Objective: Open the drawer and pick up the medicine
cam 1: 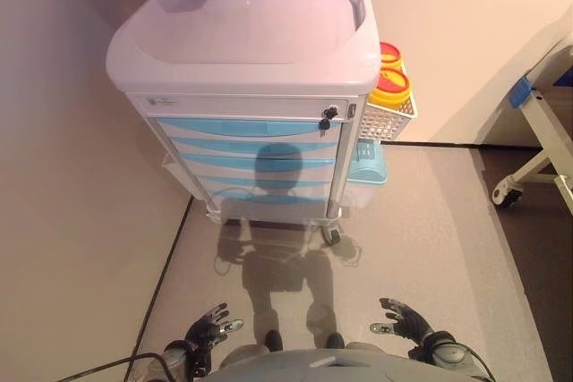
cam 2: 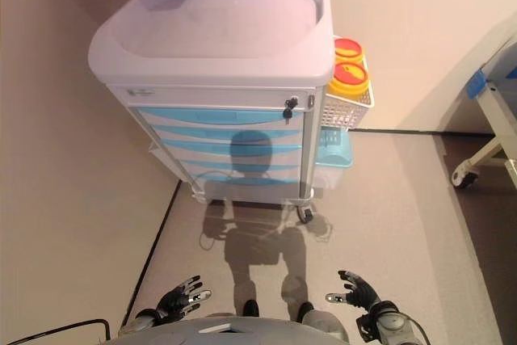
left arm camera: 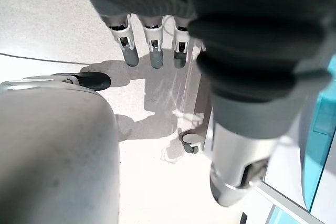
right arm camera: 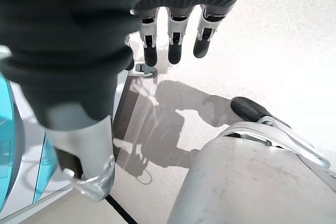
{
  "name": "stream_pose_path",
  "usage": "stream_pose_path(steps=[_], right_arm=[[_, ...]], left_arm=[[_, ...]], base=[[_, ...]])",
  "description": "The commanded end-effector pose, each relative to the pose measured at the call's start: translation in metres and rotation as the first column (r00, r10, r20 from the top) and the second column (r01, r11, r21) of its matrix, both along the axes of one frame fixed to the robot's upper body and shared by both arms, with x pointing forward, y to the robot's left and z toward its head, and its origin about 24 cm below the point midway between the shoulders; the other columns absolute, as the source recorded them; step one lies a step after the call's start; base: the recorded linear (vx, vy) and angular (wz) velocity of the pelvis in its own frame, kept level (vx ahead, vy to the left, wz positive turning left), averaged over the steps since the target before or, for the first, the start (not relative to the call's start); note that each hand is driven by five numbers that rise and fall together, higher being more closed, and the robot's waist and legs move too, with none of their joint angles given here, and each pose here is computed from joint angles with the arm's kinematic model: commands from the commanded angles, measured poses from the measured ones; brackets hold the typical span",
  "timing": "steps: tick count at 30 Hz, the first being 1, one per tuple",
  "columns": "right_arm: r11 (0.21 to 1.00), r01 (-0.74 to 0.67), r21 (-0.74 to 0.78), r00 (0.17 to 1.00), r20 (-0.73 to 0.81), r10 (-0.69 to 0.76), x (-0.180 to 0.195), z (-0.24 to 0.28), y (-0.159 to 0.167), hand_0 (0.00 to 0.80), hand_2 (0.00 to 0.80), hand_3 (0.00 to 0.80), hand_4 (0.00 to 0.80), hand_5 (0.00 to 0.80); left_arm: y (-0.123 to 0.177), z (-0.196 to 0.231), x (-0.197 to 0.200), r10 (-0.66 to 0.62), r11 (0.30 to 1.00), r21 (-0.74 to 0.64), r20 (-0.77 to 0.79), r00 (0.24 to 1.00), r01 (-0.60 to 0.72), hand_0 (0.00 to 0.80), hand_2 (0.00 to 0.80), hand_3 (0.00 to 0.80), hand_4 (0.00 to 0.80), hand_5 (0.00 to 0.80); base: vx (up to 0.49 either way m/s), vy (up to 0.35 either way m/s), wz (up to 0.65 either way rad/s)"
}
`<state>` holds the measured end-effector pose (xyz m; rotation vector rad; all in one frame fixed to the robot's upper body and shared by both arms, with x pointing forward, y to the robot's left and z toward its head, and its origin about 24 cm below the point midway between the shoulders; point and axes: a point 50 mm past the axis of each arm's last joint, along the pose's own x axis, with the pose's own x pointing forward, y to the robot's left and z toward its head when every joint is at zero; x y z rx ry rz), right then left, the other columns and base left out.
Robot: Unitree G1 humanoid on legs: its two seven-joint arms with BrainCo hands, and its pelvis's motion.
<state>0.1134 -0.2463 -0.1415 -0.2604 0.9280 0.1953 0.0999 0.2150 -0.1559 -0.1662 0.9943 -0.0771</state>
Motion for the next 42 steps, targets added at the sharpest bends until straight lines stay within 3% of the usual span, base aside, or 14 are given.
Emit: stream_pose_path(steps=[1,6,13,18,22,26,29,31,35,42], right_arm=[[1.0,-0.005,0.021,0.997,0.08,0.003,0.021,0.006,0.006,0.0,0.0,0.0,0.0,0.0],[1.0,0.019,0.009,0.996,0.083,-0.02,0.021,0.007,0.002,0.0,0.0,0.0,0.0,0.0],[0.999,0.049,-0.019,0.983,0.18,-0.045,0.046,0.022,-0.011,0.0,0.0,0.0,0.0,0.0],[0.998,0.067,0.008,0.954,0.292,-0.067,0.063,0.035,-0.013,0.0,0.0,0.0,0.0,0.0],[1.0,0.03,-0.007,0.939,0.343,-0.026,0.07,0.038,-0.004,0.0,0.0,0.0,0.0,0.0],[0.999,0.036,-0.035,0.931,0.364,-0.021,0.078,0.043,-0.003,0.0,0.0,0.0,0.0,0.0],[0.999,0.041,-0.033,0.924,0.381,-0.026,0.086,0.048,-0.003,0.0,0.0,0.0,0.0,0.0],[0.999,0.044,-0.033,0.923,0.385,-0.028,0.089,0.051,-0.004,0.0,0.0,0.0,0.0,0.0],[0.998,0.05,-0.031,0.919,0.394,-0.034,0.093,0.055,-0.003,0.0,0.0,0.0,0.0,0.0],[0.999,0.035,-0.034,0.911,0.412,-0.018,0.095,0.061,0.0,0.0,0.0,0.0,0.0,0.0]], left_arm=[[0.005,0.006,0.017,-0.035,0.998,0.048,0.051,0.998,0.033,0.0,0.0,0.0,0.0,0.0],[0.007,0.005,0.017,-0.047,0.994,0.101,0.034,0.998,0.044,0.0,0.0,0.0,0.0,0.0],[0.014,0.02,0.05,-0.021,0.992,0.127,0.168,0.986,0.0,0.0,0.0,0.0,0.0,0.0],[0.025,0.033,0.07,0.079,0.994,0.054,0.283,0.956,-0.098,0.0,0.0,0.0,0.0,0.0],[0.028,0.047,0.091,0.24,0.971,-0.094,0.389,0.89,-0.22,0.0,0.0,0.0,0.0,0.0],[0.029,0.074,0.126,0.403,0.913,-0.279,0.514,0.758,-0.296,0.0,0.0,0.0,0.0,0.0],[0.028,0.099,0.151,0.507,0.853,-0.442,0.575,0.642,-0.278,0.0,0.0,0.0,0.0,0.0],[0.026,0.115,0.165,0.568,0.806,-0.542,0.594,0.57,-0.238,0.0,0.0,0.0,0.0,0.0],[0.03,0.17,0.2,0.702,0.68,-0.73,0.619,0.352,-0.07,0.0,0.0,0.0,0.0,0.0],[0.061,0.256,0.234,0.828,0.542,-0.827,0.555,0.073,0.149,0.0,0.0,0.0,0.0,0.0]], base=[[0.089,0.043,-0.02],[0.087,0.057,-0.03],[-0.056,0.068,-0.07],[-0.088,0.048,-0.13],[-0.016,0.08,-0.15],[-0.009,0.059,-0.19],[-0.012,0.063,-0.22],[-0.027,0.034,-0.24],[-0.006,0.003,-0.13],[0.021,0.013,-0.14]])
